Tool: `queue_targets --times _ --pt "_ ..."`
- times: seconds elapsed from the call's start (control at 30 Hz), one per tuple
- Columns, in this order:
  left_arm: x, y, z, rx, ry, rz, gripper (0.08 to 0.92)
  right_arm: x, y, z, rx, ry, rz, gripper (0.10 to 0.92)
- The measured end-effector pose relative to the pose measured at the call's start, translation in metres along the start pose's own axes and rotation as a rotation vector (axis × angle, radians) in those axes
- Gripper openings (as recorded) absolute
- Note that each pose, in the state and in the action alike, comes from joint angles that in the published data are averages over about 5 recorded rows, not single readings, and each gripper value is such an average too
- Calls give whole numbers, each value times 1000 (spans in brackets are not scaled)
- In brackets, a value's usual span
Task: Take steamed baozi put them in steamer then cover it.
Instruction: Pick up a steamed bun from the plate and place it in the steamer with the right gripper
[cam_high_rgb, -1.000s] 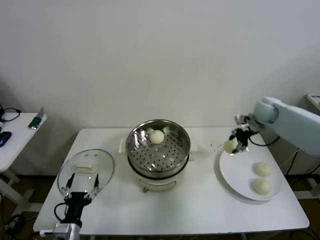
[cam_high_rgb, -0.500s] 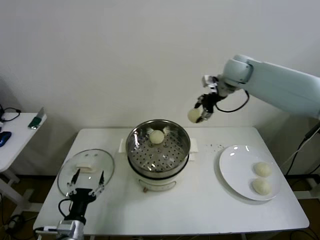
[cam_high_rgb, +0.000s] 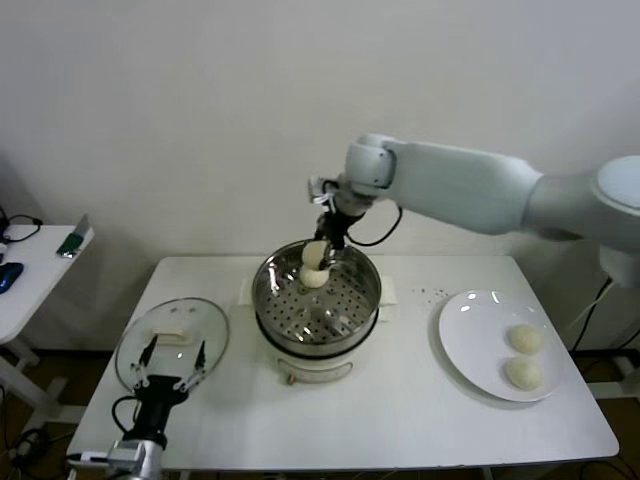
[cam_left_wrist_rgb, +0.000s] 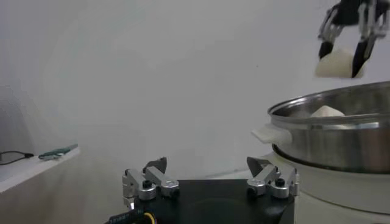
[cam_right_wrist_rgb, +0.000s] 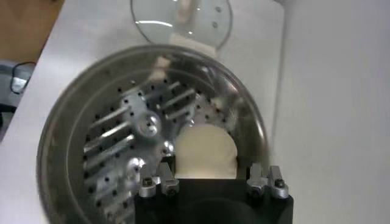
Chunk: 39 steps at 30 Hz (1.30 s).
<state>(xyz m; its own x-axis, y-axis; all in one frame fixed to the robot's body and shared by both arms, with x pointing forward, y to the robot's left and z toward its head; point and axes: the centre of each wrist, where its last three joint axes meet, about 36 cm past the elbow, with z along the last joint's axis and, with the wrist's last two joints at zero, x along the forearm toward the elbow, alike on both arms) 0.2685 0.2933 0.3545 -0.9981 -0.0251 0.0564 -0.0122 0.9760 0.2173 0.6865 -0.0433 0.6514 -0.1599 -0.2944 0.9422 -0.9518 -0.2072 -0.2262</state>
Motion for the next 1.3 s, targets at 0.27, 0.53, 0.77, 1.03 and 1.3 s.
queue_targets --times 0.27,0.53,0.77,1.03,1.3 --pt "-3 1 0 -1 0 -3 823 -44 13 -28 30 13 -44 653" --pt "-3 1 2 -2 5 -5 823 -68 24 -38 45 22 -77 678" --pt "-3 2 3 -2 6 -6 823 -73 27 -40 57 28 -87 803" --pt "-1 3 6 -3 9 -11 823 -45 20 -29 75 29 -87 823" --pt "2 3 7 -2 13 -11 823 28 12 28 41 32 -65 823"
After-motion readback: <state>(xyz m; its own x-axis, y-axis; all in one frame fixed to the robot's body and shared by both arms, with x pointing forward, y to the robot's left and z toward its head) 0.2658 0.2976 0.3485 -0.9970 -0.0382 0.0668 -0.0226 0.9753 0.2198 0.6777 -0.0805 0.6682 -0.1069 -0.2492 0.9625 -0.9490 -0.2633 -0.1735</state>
